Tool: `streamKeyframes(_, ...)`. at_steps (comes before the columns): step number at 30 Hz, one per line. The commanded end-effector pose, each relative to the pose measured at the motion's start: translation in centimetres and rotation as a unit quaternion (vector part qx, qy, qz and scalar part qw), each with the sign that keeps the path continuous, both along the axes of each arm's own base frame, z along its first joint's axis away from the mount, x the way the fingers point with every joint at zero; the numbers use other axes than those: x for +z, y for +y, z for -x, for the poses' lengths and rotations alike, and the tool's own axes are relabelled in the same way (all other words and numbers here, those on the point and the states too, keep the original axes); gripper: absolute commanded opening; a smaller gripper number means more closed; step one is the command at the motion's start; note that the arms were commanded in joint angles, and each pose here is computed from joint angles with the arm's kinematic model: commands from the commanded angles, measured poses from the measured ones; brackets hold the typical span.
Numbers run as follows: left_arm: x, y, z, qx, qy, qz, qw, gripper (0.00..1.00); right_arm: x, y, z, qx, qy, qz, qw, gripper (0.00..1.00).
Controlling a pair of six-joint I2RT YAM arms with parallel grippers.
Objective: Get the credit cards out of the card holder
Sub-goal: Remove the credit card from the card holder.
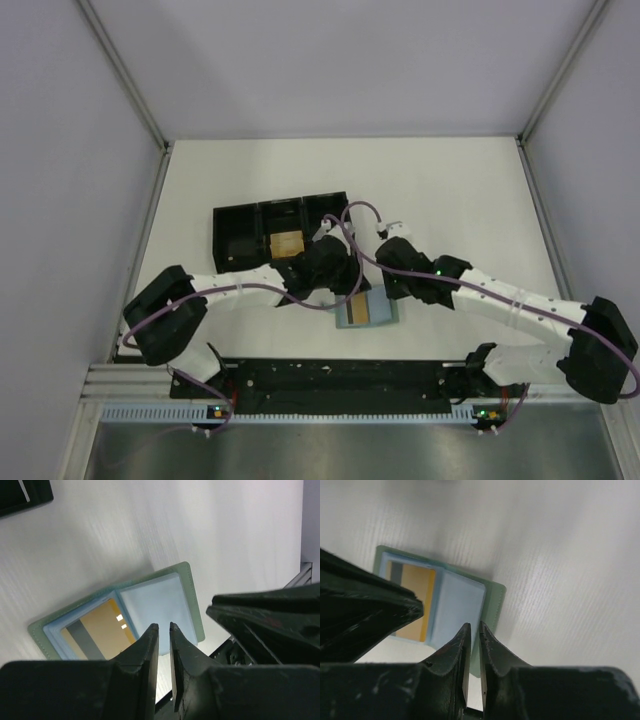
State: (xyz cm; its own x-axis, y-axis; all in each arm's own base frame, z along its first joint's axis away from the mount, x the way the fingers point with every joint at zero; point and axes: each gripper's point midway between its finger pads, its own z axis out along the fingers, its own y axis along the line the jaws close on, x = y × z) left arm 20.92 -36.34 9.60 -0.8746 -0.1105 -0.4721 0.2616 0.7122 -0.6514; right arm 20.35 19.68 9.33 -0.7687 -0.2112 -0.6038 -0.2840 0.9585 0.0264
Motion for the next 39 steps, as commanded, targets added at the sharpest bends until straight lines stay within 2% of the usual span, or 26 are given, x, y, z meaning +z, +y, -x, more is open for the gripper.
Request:
streamKeyframes(1,0.6,-1.0,-1.6,0.011,-0.017,0.001,1.000,0.19,3.5,4.2,0.0,0.053,-0.023,-0.116,0.992,0.11)
streamKeyframes(5,0.2,0.0,-1.9,0.029,-0.019,-0.016,0.999,0.19,3.0,6.4,0.7,0.081,0.001,-0.181,0.980,0.11)
streamKeyframes(11,-0.8,2.9,-2.0,0.064,-0.023,-0.044,0.997,0.19,0.5,7.1,0.5,0.071,0.044,-0.241,0.967,0.12)
streamKeyframes(18,-2.8,4.6,-0.2,0.063,0.000,-0.054,0.997,0.18,-1.3,7.2,0.5,0.062,0.080,-0.313,0.944,0.27)
streamKeyframes(30,-5.1,5.6,0.9,0.063,0.024,-0.071,0.995,0.17,-4.9,5.8,0.3,0.012,0.127,-0.328,0.936,0.28)
streamKeyframes(39,-5.9,5.7,1.1,0.061,0.034,-0.078,0.994,0.16,-6.0,6.8,0.8,0.026,0.157,-0.361,0.919,0.27)
